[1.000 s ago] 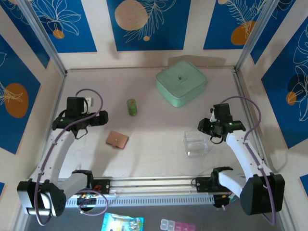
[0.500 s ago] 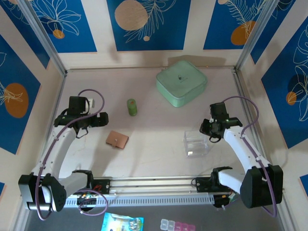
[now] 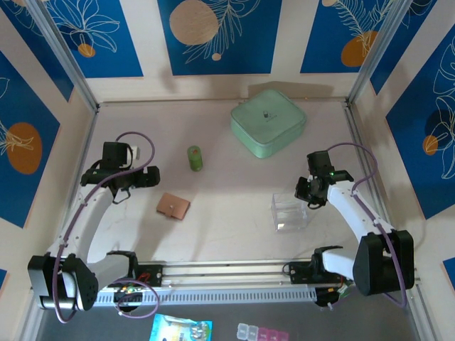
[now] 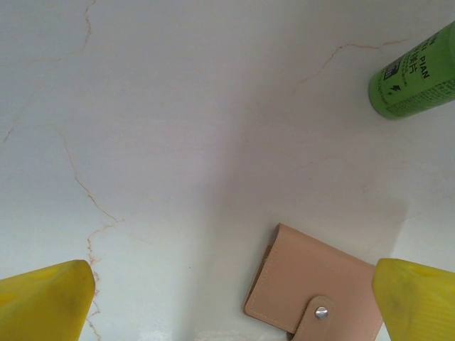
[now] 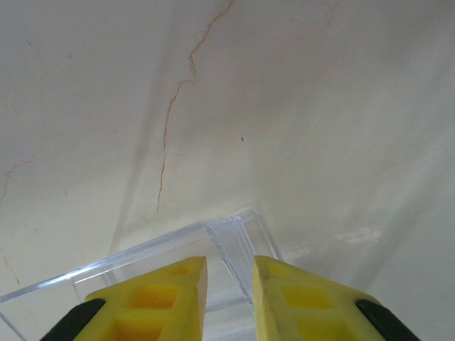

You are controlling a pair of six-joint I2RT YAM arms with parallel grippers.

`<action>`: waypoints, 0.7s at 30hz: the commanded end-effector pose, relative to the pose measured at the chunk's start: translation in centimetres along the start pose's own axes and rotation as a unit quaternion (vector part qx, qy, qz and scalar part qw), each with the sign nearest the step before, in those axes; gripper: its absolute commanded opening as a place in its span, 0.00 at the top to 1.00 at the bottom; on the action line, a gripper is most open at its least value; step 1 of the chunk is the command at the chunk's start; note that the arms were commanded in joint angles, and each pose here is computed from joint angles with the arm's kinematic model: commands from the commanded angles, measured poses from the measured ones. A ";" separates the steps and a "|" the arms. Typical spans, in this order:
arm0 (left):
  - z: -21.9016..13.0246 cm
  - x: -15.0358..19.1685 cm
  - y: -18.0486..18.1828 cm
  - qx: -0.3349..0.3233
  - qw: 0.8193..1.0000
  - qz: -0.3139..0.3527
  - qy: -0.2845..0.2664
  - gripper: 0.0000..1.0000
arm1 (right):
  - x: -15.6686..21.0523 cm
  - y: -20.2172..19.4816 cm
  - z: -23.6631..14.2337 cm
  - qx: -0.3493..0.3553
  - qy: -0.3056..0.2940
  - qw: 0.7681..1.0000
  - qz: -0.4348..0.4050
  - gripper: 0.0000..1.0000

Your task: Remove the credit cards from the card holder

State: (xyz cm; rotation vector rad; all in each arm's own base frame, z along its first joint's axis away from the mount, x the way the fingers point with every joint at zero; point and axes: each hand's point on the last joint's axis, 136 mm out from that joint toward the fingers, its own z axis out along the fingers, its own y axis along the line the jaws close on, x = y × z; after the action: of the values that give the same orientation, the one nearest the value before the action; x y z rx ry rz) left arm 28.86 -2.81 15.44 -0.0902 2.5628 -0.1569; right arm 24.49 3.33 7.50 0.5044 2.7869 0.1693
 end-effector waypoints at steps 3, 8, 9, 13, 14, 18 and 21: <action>-0.1 0.5 0.3 -0.010 1.000 0.009 0.012 0.00 | -0.4 0.7 0.2 -0.006 0.003 1.000 -0.003 0.76; -0.1 0.5 0.4 -0.012 1.000 0.009 0.013 0.00 | -0.4 0.7 0.4 -0.007 0.005 1.000 -0.004 0.80; -0.1 0.5 0.4 -0.013 1.000 0.009 0.013 0.00 | -0.4 0.7 0.4 -0.006 0.005 1.000 -0.004 0.81; 0.0 0.5 0.4 -0.014 1.000 0.008 0.014 0.00 | -0.4 0.9 0.5 -0.008 0.007 1.000 -0.007 0.85; 0.0 0.6 0.4 -0.014 1.000 0.009 0.015 0.00 | -0.3 0.9 0.5 -0.007 0.008 1.000 -0.008 0.85; 0.1 0.6 0.5 -0.015 1.000 0.009 0.016 0.00 | -0.3 1.0 0.4 -0.008 0.006 1.000 -0.011 0.88; 0.1 0.6 0.5 -0.015 1.000 0.009 0.017 0.00 | -0.3 1.1 0.3 -0.008 0.005 1.000 -0.014 0.91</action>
State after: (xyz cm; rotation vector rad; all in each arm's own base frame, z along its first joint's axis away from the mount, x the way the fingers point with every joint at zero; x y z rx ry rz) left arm 28.80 -2.63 15.33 -0.0946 2.5680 -0.1433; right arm 24.81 3.69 6.86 0.4827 2.8046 0.1646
